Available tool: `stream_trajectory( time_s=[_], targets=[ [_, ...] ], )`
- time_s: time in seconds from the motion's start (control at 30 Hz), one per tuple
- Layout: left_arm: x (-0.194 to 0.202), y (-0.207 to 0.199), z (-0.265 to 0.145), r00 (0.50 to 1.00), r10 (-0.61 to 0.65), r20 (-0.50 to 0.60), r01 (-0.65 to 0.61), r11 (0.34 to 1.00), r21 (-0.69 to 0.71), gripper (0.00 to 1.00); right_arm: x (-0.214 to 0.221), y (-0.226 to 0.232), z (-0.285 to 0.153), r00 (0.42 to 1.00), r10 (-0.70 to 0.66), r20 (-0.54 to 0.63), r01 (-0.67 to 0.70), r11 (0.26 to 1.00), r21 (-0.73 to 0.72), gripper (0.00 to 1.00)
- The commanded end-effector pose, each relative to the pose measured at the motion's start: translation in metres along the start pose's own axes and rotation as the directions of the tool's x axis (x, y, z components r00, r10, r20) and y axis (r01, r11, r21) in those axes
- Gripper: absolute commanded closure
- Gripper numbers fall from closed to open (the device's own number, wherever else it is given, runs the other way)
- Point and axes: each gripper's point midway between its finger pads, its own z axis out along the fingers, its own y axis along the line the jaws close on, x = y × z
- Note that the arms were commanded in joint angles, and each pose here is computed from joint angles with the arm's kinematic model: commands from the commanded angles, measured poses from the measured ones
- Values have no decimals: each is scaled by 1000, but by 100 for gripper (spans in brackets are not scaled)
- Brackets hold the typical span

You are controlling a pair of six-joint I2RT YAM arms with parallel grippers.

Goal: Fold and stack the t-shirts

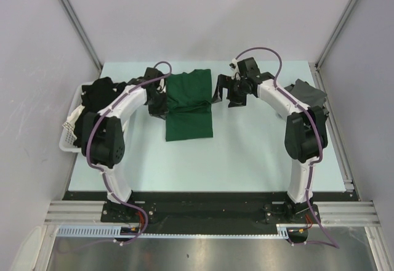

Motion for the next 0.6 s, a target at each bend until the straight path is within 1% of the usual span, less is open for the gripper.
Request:
stream_trajectory(
  time_s=[0.0, 0.03, 0.13, 0.17, 0.2, 0.23, 0.27, 0.3, 0.37, 0.57],
  targets=[
    [-19, -21, 11, 999, -14, 45, 10, 996, 86, 100, -10, 8, -23, 998, -23, 64, 23, 1000, -5, 0],
    [-18, -23, 21, 1000, -11, 25, 9, 996, 87, 100, -10, 7, -24, 997, -28, 66, 28, 1000, 0, 0],
    [-31, -36, 26, 999, 13, 36, -16, 995, 102, 100, -12, 3, -27, 998, -17, 67, 17, 1000, -1, 0],
    [-30, -39, 38, 1000, 20, 17, -22, 995, 98, 100, -14, 2, -27, 997, -16, 69, 16, 1000, -2, 0],
    [-41, -45, 37, 999, 27, 36, -31, 994, 107, 100, -15, -1, -28, 997, -12, 71, 12, 1000, -1, 0],
    [-42, -47, 39, 999, 31, 29, -34, 994, 105, 100, -16, -2, -27, 998, -9, 69, 9, 1000, -3, 0],
    [-40, -49, 50, 999, 35, 7, -36, 994, 101, 100, -17, -3, -28, 998, -8, 70, 9, 1000, -2, 0],
    [-50, -54, 48, 999, 39, 28, -42, 993, 109, 100, -18, -6, -27, 998, -5, 69, 5, 1000, -1, 0],
    [-50, -55, 60, 999, 38, 6, -39, 994, 106, 100, -20, -9, -26, 998, -4, 63, 4, 1000, -3, 0],
    [-75, -60, 65, 998, 40, 41, -44, 995, 88, 100, -23, -20, -23, 999, 10, 44, -10, 1000, 0, 0]
  ],
)
